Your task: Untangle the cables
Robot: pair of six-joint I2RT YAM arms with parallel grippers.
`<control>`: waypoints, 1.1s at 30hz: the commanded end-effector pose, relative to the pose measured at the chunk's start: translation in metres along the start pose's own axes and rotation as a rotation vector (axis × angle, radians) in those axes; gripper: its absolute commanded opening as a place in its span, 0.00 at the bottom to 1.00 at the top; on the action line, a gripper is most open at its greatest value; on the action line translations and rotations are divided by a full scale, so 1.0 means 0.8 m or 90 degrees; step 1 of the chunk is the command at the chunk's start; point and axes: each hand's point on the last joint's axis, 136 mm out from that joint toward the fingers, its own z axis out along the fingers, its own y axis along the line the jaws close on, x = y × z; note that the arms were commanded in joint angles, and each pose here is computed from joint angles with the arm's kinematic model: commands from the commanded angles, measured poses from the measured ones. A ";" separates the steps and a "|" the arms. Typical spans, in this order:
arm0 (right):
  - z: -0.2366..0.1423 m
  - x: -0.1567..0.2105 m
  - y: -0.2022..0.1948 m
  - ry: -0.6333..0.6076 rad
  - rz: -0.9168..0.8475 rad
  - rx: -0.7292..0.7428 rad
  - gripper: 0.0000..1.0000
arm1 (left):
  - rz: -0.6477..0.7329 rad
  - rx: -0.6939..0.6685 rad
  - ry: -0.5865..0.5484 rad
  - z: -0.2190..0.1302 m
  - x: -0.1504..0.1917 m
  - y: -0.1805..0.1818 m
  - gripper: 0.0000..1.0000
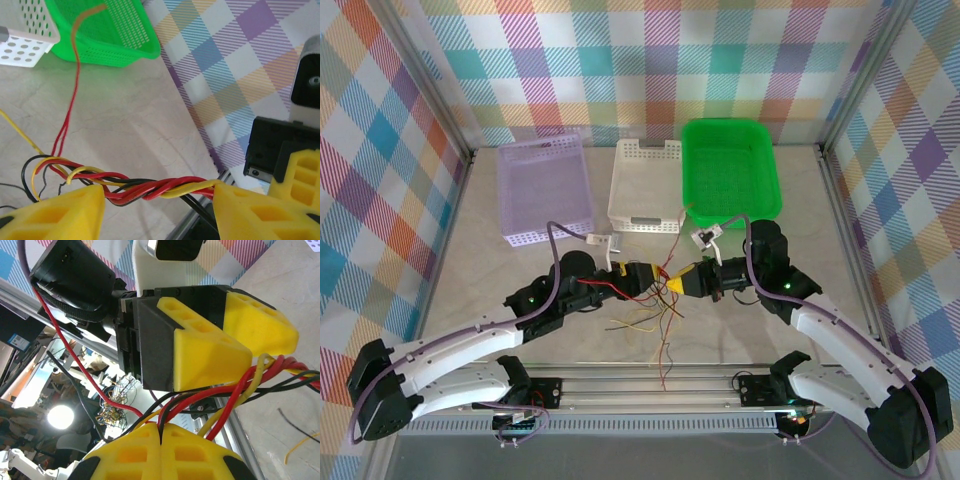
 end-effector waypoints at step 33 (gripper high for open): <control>0.002 -0.035 -0.078 -0.074 0.056 0.175 0.00 | -0.098 0.212 -0.030 -0.063 0.021 -0.086 0.85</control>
